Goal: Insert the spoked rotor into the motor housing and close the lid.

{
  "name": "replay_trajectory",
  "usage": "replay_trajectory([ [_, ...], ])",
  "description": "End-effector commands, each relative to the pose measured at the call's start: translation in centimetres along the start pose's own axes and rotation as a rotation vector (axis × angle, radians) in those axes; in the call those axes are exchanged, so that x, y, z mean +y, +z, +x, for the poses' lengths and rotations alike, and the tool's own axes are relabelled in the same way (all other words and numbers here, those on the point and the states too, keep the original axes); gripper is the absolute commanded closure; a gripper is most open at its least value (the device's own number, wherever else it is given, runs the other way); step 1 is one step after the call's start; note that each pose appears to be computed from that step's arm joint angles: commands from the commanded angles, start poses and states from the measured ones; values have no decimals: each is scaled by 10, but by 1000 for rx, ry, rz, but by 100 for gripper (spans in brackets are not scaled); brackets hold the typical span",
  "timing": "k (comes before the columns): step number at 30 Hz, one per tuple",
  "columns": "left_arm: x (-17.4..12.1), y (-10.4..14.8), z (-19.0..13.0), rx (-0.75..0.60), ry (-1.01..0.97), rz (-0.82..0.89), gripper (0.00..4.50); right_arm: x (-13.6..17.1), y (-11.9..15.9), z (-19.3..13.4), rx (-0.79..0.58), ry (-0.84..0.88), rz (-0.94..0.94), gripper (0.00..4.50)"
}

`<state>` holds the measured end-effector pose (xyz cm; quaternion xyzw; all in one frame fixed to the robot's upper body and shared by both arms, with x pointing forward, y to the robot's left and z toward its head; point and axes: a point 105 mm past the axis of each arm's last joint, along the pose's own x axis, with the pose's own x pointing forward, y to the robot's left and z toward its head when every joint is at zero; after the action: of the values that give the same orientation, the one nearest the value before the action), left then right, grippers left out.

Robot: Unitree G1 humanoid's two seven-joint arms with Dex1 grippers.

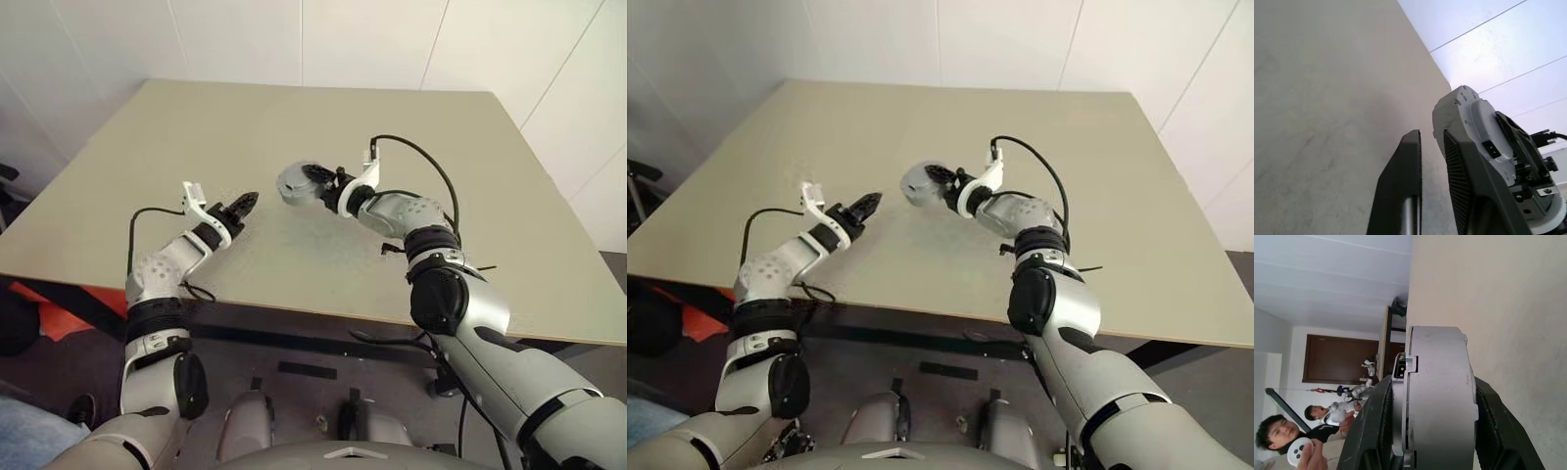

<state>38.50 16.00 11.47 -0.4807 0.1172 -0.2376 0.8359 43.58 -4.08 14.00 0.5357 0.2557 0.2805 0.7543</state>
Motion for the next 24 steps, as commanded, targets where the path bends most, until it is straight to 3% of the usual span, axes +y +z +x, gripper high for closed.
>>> replay_trajectory([
  [1, -6, 12, -11, -26, -36, 4, 233, 39, 16, 1, -34, 120, -19, 230],
  [8, -9, -4, -5, 48, -54, -103, 10, 59, 4, 3, 46, 190, -9, 230],
  [16, -48, -12, 10, 87, -264, -225, 10, 62, -15, 3, 120, 202, -3, 230],
  [24, -60, -11, 11, 86, -334, -273, 10, 59, -14, 0, 113, 191, -9, 230],
])
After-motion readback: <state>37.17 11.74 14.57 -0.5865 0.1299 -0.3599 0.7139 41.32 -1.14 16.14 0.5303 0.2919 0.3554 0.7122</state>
